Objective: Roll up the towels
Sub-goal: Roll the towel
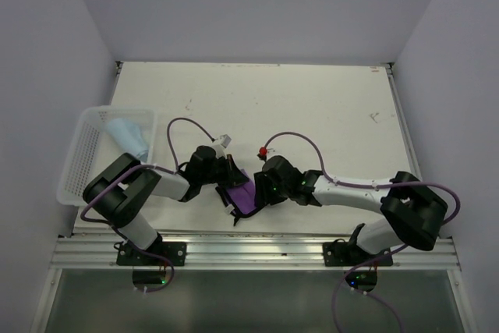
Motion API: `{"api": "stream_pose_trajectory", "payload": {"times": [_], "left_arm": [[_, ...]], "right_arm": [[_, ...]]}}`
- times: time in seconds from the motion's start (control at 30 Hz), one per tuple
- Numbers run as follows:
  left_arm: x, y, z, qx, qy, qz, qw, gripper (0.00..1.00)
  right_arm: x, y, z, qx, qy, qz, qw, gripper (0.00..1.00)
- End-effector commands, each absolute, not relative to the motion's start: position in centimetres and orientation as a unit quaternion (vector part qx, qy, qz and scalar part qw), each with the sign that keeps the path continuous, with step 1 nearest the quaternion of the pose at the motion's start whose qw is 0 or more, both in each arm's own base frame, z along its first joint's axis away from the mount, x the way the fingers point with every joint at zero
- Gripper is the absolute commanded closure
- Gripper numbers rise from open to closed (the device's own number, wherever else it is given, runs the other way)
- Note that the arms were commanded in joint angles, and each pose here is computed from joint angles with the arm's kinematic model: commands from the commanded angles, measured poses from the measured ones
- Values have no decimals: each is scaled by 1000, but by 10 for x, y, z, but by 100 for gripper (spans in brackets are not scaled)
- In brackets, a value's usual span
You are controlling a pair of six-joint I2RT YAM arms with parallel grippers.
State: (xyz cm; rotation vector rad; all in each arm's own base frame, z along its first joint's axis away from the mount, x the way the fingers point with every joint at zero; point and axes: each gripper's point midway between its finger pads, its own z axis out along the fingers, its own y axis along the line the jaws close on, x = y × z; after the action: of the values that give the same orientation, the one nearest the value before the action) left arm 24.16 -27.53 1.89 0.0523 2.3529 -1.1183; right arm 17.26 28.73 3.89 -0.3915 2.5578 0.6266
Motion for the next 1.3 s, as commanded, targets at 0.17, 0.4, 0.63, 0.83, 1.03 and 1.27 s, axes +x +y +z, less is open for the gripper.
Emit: {"api": "stream_pose_trajectory", "payload": {"times": [0.17, 0.4, 0.63, 0.83, 1.03, 1.27], "left_arm": [[226, -245, -21, 13, 914, -334, 232, 100], [228, -245, -20, 15, 915, -328, 233, 100], [242, -252, -12, 21, 914, -325, 242, 100], [255, -257, -6, 28, 914, -318, 250, 100], [256, -257, -5, 24, 915, -316, 251, 100], [253, -253, -3, 21, 915, -314, 254, 100]], "right_arm": [[171, 288, 23, -148, 934, 230, 231, 66], [169, 288, 21, -161, 927, 240, 237, 93], [159, 287, 19, -196, 918, 220, 265, 100], [157, 283, 18, -233, 910, 127, 319, 100], [159, 282, 25, -251, 895, 47, 366, 100], [159, 286, 26, -267, 881, -33, 389, 100]]}}
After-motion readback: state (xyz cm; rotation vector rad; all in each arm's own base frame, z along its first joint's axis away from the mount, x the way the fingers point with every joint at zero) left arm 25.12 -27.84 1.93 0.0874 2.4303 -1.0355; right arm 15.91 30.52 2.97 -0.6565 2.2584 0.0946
